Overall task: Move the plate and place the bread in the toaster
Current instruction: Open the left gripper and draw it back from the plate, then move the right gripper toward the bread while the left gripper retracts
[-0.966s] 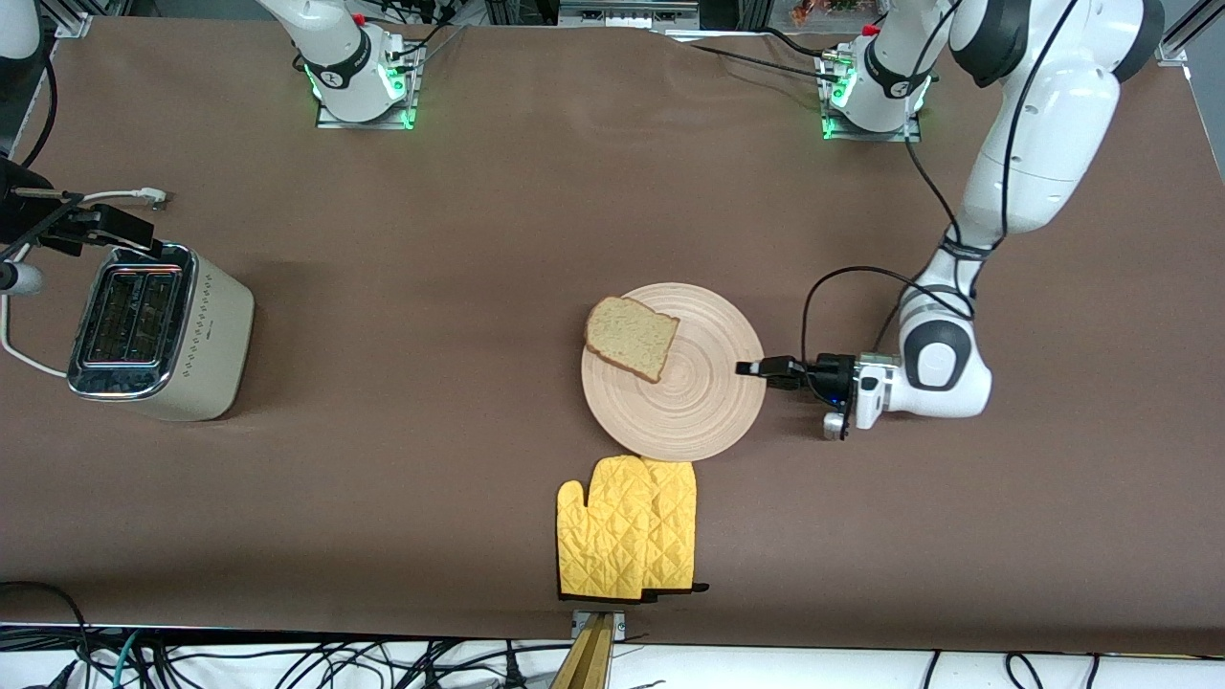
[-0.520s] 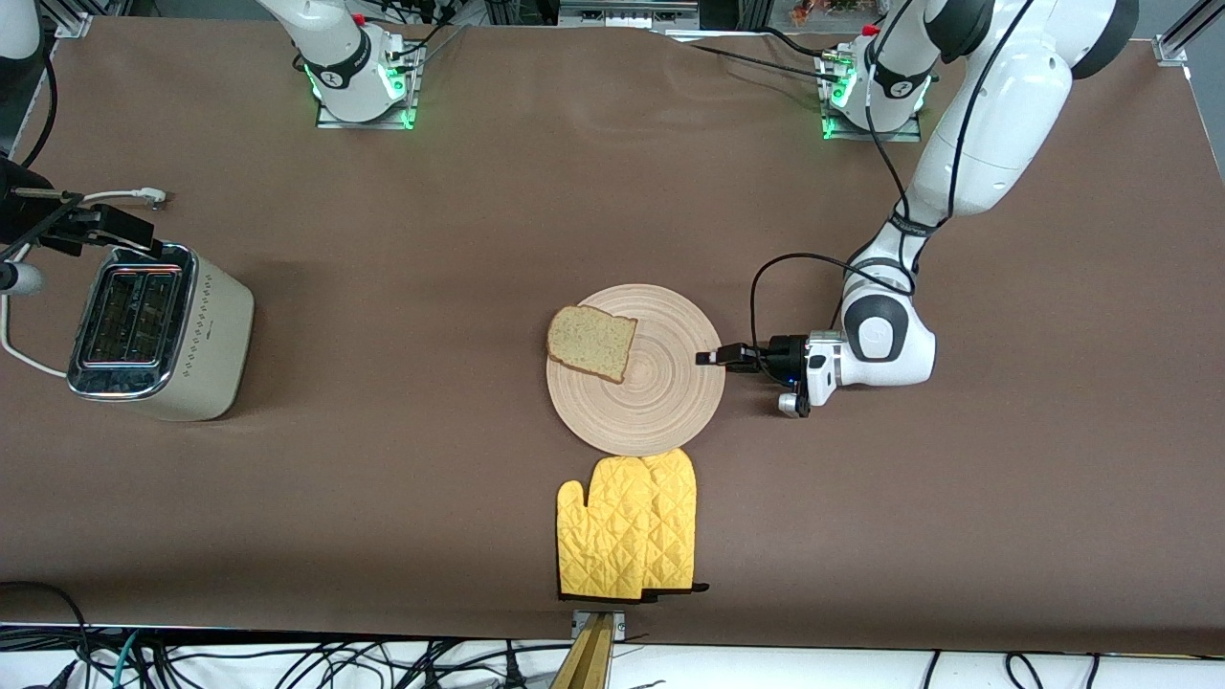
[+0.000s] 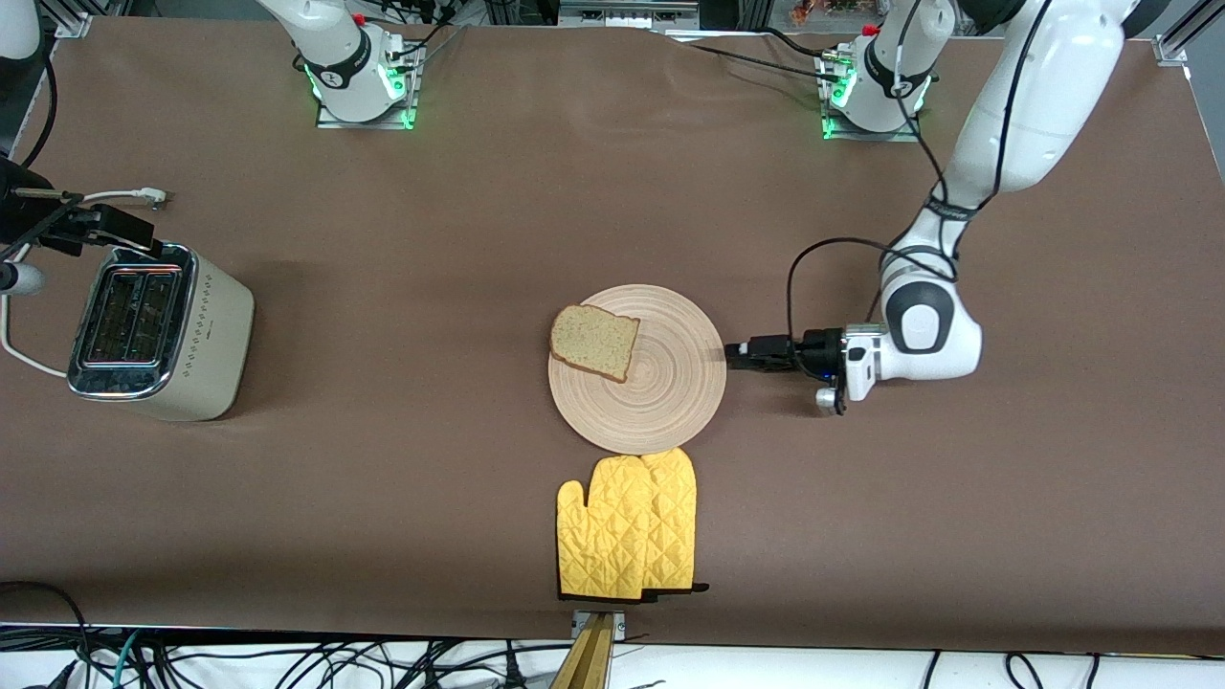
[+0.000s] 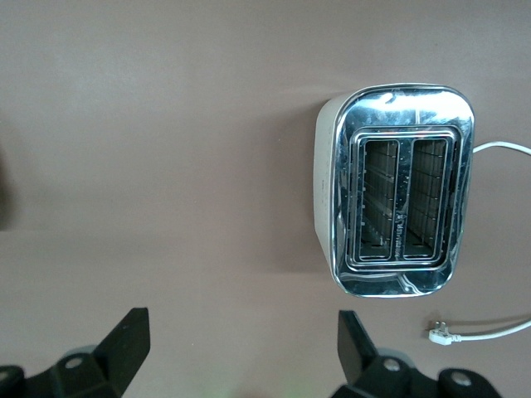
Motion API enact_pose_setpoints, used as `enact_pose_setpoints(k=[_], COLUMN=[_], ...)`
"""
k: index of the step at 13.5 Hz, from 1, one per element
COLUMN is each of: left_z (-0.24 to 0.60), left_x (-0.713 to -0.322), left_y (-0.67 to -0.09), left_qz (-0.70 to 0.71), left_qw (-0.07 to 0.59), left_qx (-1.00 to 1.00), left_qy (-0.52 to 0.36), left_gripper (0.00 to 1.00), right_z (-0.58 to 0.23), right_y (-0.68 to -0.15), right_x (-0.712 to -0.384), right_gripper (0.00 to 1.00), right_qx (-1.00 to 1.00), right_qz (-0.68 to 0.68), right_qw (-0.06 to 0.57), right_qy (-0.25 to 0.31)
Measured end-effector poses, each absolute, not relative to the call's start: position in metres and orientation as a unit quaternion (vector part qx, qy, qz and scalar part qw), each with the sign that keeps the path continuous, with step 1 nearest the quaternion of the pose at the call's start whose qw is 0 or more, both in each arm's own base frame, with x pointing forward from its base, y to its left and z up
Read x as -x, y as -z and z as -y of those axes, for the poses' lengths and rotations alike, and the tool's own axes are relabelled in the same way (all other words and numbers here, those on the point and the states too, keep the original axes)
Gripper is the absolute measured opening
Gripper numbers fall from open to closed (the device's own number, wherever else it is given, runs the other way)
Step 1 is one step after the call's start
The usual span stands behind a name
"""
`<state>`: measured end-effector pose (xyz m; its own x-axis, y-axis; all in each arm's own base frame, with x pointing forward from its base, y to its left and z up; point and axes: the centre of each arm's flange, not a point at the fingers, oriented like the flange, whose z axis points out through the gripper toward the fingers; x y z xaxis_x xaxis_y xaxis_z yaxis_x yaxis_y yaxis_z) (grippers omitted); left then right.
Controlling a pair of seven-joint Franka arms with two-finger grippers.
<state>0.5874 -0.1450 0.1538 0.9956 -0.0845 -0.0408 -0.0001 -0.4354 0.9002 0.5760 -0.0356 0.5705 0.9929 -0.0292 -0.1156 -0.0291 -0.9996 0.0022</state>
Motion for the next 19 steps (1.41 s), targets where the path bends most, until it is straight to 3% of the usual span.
enact_pose_setpoints(k=[1, 2, 5, 11, 19], left_z=[0.123, 0.098, 0.047, 0.046, 0.073], left_x=[-0.592, -0.596, -0.601, -0.623, -0.573], left_y=[-0.171, -0.187, -0.232, -0.357, -0.536], left_qz=[0.054, 0.08, 0.146, 0.171, 0.132], left_qw=[0.505, 0.482, 0.408, 0.205, 0.034], left_qx=[-0.861, -0.872, -0.9, -0.963, -0.991], left_qy=[0.036, 0.034, 0.035, 0.04, -0.008], left_gripper=[0.97, 1.0, 1.0, 1.0, 1.0], right_z=[0.036, 0.036, 0.036, 0.03, -0.03], right_y=[-0.571, -0.571, -0.571, -0.561, -0.526], right_x=[-0.576, -0.576, -0.576, -0.58, -0.596], right_gripper=[1.0, 1.0, 1.0, 1.0, 1.0], right_qx=[-0.998, -0.998, -0.998, -0.998, -0.995], right_qz=[0.015, 0.015, 0.015, 0.01, -0.041], right_qw=[0.0, 0.0, 0.0, 0.0, -0.001], right_qy=[0.058, 0.058, 0.058, 0.066, 0.088])
